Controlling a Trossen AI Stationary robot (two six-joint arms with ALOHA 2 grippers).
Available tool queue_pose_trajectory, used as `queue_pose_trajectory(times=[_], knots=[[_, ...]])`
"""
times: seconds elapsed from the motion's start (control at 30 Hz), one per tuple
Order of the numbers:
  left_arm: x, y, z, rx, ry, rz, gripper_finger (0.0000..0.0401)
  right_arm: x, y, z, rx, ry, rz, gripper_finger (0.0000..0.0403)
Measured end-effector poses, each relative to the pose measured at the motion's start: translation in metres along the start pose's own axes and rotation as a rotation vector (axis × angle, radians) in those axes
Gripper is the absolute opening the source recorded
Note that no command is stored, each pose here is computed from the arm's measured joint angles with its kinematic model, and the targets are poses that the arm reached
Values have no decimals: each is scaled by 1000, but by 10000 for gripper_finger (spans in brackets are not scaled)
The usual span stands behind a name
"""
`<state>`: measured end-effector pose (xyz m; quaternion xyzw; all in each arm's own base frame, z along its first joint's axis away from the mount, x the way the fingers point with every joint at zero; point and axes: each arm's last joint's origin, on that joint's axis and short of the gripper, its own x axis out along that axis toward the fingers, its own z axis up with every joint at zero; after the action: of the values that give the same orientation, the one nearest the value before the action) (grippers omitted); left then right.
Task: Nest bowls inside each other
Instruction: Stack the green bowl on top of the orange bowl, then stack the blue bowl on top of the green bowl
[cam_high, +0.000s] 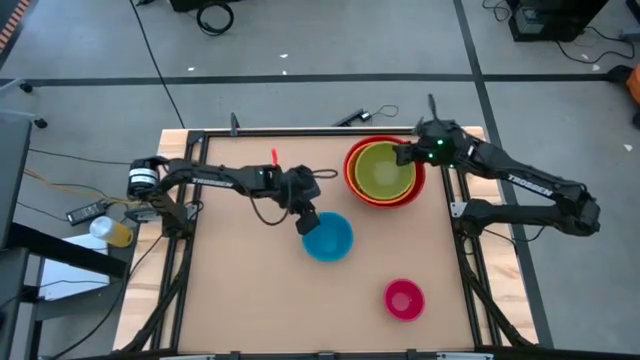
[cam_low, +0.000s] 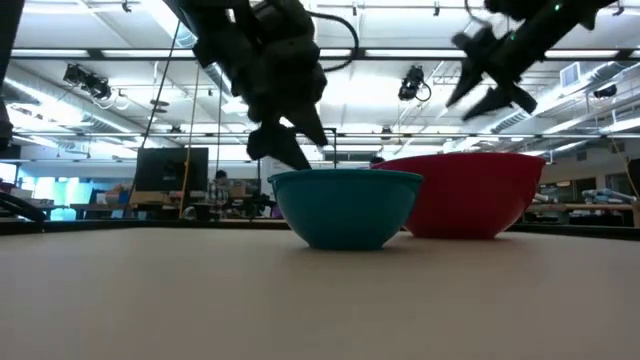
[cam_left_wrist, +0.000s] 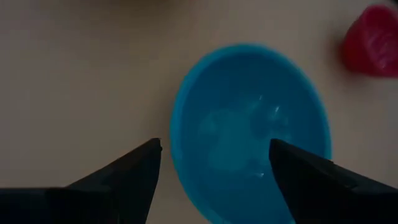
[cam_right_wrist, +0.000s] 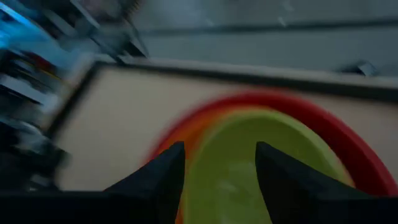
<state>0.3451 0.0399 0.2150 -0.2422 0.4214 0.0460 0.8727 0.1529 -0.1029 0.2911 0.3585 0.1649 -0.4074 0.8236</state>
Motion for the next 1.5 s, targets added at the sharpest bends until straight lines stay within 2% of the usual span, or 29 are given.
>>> queue_pose_trajectory(times=[0.13, 0.37, 0.6, 0.7, 0.8, 0.9, 1.0, 1.1, 1.2, 1.37, 1.5], knots=[[20, 2, -8, 4, 63, 16, 273, -3, 5, 6, -17, -66, 56, 195], [47, 5, -21, -15, 177, -38, 212, 8, 7, 2, -44, -11, 55, 193], [58, 7, -27, -10, 212, -30, 166, 19, 10, -1, -55, 22, 41, 193], [60, 9, -28, 24, 211, -6, 128, 22, 11, 0, -52, 17, 45, 193], [58, 10, -27, 52, 197, 39, 69, 23, 12, 1, -49, 2, 61, 193], [44, 7, -21, 66, 159, 46, 15, 22, 15, 4, -47, -8, 111, 193], [26, 10, -14, 82, 94, 127, 13, 23, 18, 5, -52, -19, 146, 193], [-6, 9, 2, 136, -54, 231, 11, 27, 22, 5, -90, -38, 148, 194], [-37, 11, 14, 175, -185, 328, 10, 32, 31, 5, -156, -68, 202, 194], [-81, 19, 31, 173, -413, 519, 9, 45, 57, 0, -334, -131, 374, 194], [-90, 31, 38, 131, -475, 588, 8, 52, 78, -6, -529, -266, 407, 195]])
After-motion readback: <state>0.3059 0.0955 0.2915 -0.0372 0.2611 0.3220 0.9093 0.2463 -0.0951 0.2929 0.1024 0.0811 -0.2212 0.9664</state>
